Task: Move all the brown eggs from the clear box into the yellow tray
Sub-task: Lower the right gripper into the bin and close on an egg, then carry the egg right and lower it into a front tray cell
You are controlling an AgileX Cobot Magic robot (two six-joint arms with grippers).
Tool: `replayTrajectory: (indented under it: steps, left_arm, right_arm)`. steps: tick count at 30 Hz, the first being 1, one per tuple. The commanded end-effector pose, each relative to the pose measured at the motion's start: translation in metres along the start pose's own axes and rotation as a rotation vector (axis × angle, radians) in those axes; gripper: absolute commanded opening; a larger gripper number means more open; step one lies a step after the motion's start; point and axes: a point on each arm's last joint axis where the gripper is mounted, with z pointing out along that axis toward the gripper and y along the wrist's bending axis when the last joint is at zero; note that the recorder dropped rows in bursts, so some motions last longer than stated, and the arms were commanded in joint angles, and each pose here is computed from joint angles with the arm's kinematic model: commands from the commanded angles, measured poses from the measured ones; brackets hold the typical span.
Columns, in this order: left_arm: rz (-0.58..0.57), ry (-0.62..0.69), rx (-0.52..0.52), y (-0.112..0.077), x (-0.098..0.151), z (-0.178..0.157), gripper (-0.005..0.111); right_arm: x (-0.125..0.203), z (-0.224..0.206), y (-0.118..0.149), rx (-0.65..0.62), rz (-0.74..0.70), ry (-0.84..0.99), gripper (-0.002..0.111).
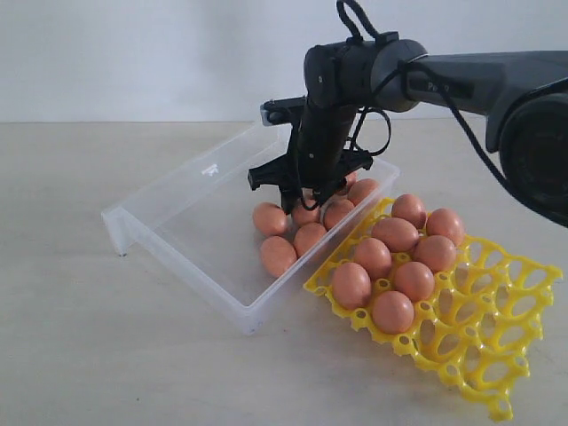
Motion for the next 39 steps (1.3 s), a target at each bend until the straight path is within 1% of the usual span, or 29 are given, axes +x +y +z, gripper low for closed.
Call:
replayTrajectory:
  steps: [1, 4, 6, 8, 9, 10, 16, 22, 24, 29, 31, 33, 35, 39]
  left_arm:
    - [-0.007, -0.013, 0.007, 0.000, -0.002, 0.000, 0.004]
    - [-0.007, -0.013, 0.007, 0.000, -0.002, 0.000, 0.004]
    - [-0.007, -0.013, 0.007, 0.000, -0.002, 0.000, 0.004]
    - [-0.007, -0.013, 0.007, 0.000, -0.002, 0.000, 0.004]
    - [-0.007, -0.013, 0.007, 0.000, -0.002, 0.000, 0.004]
    - [-0.007, -0.013, 0.007, 0.000, -0.002, 0.000, 0.004]
    - [-0.007, -0.013, 0.007, 0.000, -0.002, 0.000, 0.004]
    - [-0.007, -0.013, 0.007, 0.000, -0.002, 0.000, 0.004]
    - [-0.007, -0.013, 0.007, 0.000, -0.002, 0.000, 0.004]
    - [-0.007, -0.013, 0.007, 0.000, -0.002, 0.000, 0.004]
    - [-0.007, -0.013, 0.007, 0.000, -0.002, 0.000, 0.004]
    - [-0.007, -0.013, 0.007, 0.000, -0.002, 0.000, 0.004]
    - [-0.007, -0.013, 0.007, 0.000, -0.002, 0.000, 0.004]
    - [-0.007, -0.013, 0.007, 0.000, -0.002, 0.000, 0.004]
  right_arm:
    - [0.003, 0.016, -0.003, 0.002, 0.035, 0.030, 0.043]
    - [0.005, 0.021, -0.003, 0.000, 0.042, 0.040, 0.042]
    - [0.005, 0.022, -0.003, 0.000, 0.042, 0.042, 0.036]
    - [0.005, 0.022, -0.003, 0.000, 0.040, 0.042, 0.021]
    - [0.005, 0.021, -0.003, 0.001, 0.031, 0.039, 0.007]
    - [0.005, 0.021, -0.003, 0.001, 0.029, 0.039, 0.000]
    - [-0.005, -0.003, -0.001, -0.011, -0.007, -0.045, 0.000]
    - [-0.018, -0.049, 0.004, -0.028, -0.022, -0.176, 0.000]
    - [-0.019, -0.060, 0.006, -0.033, -0.024, -0.193, 0.000]
    - [-0.015, -0.070, 0.006, -0.037, -0.012, -0.199, 0.000]
    - [-0.010, -0.074, 0.005, -0.040, -0.004, -0.231, 0.000]
    - [-0.002, -0.084, 0.003, -0.044, 0.017, -0.302, 0.000]
    - [0.013, -0.089, 0.000, -0.055, 0.036, -0.415, 0.000]
    - [0.059, -0.113, -0.009, -0.084, 0.022, -0.749, 0.000]
